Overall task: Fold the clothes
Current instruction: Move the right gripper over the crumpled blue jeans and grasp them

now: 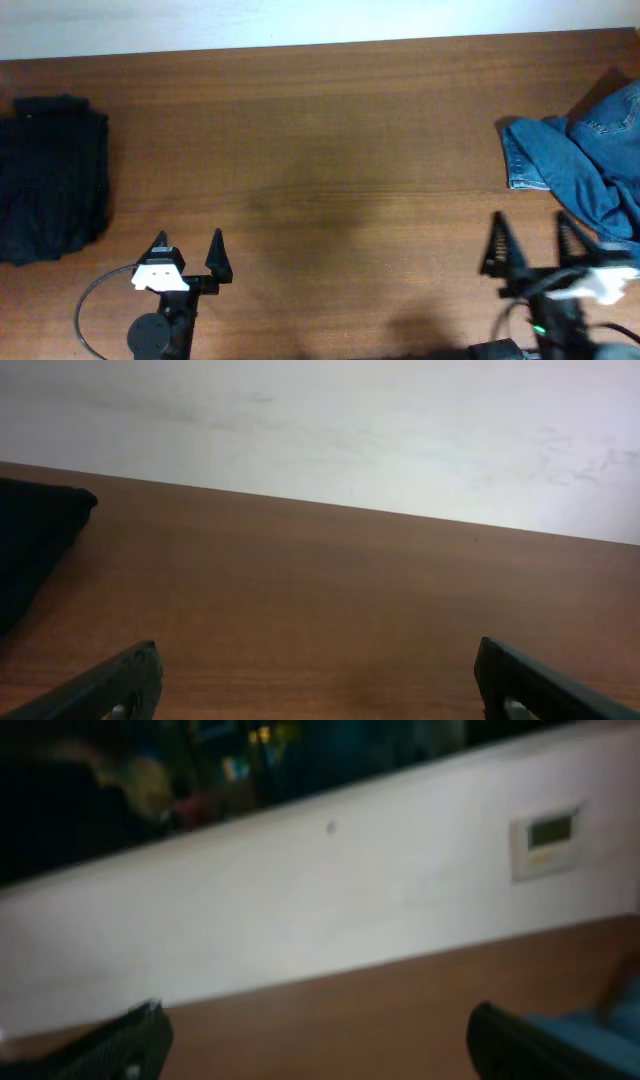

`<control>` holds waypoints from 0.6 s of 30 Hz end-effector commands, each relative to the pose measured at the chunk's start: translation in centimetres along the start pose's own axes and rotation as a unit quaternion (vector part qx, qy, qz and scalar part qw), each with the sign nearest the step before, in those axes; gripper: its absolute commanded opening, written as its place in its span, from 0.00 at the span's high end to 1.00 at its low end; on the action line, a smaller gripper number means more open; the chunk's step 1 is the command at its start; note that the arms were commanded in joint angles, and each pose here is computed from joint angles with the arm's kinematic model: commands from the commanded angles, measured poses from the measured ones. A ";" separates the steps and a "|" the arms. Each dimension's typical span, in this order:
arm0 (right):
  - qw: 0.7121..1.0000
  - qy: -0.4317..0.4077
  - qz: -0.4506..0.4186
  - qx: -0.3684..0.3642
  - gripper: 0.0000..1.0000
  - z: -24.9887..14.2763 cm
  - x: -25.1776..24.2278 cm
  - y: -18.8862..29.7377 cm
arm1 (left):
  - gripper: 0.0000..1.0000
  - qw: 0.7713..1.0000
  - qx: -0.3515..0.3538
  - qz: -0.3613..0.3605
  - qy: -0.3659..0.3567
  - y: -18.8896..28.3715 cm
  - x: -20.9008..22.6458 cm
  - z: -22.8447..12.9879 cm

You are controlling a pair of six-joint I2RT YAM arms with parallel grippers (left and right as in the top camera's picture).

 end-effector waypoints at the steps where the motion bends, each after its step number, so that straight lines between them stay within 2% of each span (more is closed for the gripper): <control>1: 0.999 -0.005 -0.040 -0.006 0.01 3.9 -0.3 0.9 | 0.01 1.000 -0.001 0.003 -0.008 0.0 0.1 -0.2; 4: 0.999 0.010 -0.040 0.015 0.01 6.1 0.2 1.8 | 0.01 1.000 -0.001 0.003 -0.008 0.0 0.1 -0.2; 8: 0.997 0.007 0.053 0.053 0.01 6.9 2.9 3.7 | 0.01 1.000 -0.001 0.003 -0.008 0.0 0.1 -0.2; 16: 0.995 0.011 0.041 0.092 0.00 5.8 2.5 4.4 | 0.00 1.000 -0.001 0.003 -0.008 0.0 0.1 -0.2; 18: 0.992 -0.001 0.023 0.123 0.08 4.8 2.1 3.9 | 0.00 1.000 -0.001 0.003 -0.008 0.0 0.1 -0.2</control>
Point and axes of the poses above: each gripper's point midway between its finger pads, its own y axis back along the fingers, its own x axis along the line the jaws close on, z = x × y, the point moved 4 cm from there along y, back along the fingers, and after that the axes turned 2 degrees about y, right-handed, at the moved point
